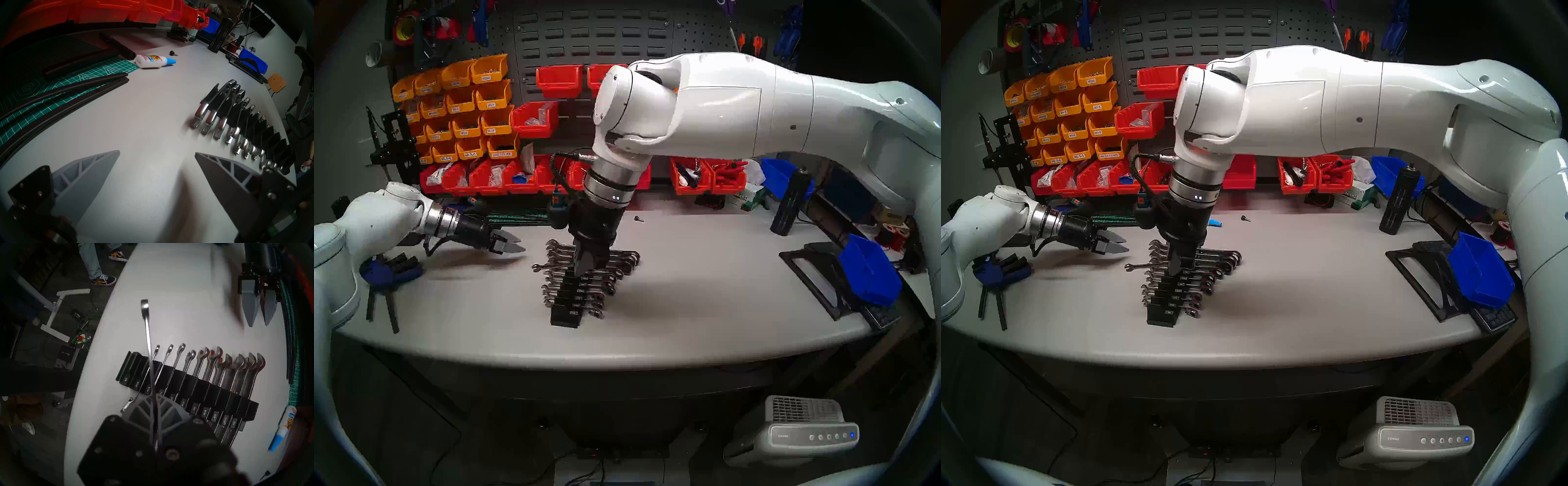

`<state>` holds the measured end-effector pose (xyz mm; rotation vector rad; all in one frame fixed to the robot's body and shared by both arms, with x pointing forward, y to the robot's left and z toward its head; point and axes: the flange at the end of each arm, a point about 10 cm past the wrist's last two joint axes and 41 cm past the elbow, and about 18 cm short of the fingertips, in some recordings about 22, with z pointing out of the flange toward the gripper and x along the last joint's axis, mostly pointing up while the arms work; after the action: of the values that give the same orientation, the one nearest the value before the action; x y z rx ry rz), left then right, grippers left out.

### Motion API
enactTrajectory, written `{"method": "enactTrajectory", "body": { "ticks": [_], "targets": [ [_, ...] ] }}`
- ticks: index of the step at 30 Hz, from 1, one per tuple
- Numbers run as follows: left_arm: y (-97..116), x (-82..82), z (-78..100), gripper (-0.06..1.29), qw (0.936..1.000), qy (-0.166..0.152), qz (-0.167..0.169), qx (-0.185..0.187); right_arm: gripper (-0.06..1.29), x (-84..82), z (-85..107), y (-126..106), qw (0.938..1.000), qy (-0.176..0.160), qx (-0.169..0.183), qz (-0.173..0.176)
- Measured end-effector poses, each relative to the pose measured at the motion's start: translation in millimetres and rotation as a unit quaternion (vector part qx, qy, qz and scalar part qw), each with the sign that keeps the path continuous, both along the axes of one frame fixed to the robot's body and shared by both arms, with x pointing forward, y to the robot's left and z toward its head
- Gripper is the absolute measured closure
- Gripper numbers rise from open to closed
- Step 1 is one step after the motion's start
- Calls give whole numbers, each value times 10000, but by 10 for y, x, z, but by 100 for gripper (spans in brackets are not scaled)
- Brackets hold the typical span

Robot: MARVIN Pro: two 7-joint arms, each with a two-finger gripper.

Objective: Put the wrenches on the table into the correct slot in the case

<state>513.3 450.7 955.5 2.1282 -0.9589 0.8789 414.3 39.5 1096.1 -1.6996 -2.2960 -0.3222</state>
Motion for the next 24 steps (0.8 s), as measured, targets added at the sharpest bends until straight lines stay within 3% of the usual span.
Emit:
{"method": "enactTrajectory", "body": {
  "ticks": [24],
  "targets": [
    [0, 0, 0, 0, 10000, 0, -1, 0, 126, -245, -93, -39, 9991, 192, -121, -367]
  ]
}}
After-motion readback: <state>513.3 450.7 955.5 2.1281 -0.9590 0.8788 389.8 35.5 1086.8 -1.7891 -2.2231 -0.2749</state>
